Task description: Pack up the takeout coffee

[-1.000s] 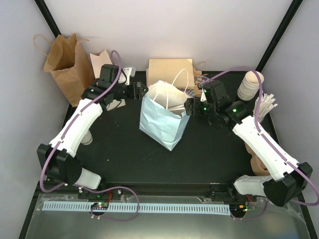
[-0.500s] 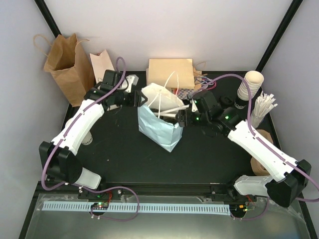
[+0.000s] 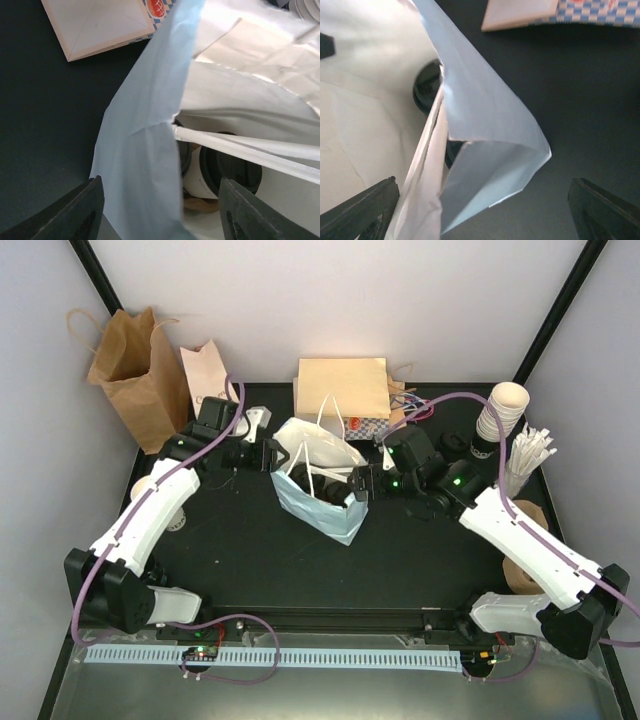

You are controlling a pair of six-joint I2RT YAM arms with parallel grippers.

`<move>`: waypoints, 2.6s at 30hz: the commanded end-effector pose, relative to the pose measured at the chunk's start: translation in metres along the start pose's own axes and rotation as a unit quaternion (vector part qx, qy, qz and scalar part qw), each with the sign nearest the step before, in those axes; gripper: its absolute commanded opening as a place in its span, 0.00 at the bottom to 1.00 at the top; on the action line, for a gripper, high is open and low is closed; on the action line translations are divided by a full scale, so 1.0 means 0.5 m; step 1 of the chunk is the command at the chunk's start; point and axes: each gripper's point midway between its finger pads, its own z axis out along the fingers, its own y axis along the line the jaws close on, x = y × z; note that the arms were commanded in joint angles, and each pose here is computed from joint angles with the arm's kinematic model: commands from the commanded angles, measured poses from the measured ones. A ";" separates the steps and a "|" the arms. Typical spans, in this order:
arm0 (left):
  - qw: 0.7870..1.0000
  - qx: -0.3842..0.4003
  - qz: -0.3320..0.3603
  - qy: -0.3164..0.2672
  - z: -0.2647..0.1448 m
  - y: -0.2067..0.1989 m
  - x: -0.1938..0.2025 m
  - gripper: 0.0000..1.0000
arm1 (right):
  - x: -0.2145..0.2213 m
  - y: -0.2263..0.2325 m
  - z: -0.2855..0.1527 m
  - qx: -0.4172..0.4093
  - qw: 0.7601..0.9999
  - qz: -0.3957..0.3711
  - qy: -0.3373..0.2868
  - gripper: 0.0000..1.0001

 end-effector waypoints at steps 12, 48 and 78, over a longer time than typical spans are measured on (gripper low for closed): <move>0.993 -0.014 0.046 -0.106 -0.157 -0.063 -0.087 0.82 | -0.120 0.029 -0.122 0.005 0.994 -0.042 -0.101 1.00; 0.884 -0.272 -0.009 -0.381 -0.155 0.288 0.043 0.99 | -0.090 -0.371 -0.082 0.237 0.879 -0.077 -0.407 0.89; 0.832 -0.353 0.108 -0.414 -0.076 0.402 -0.001 0.99 | -0.077 -0.554 0.040 0.224 0.893 -0.071 -0.383 0.88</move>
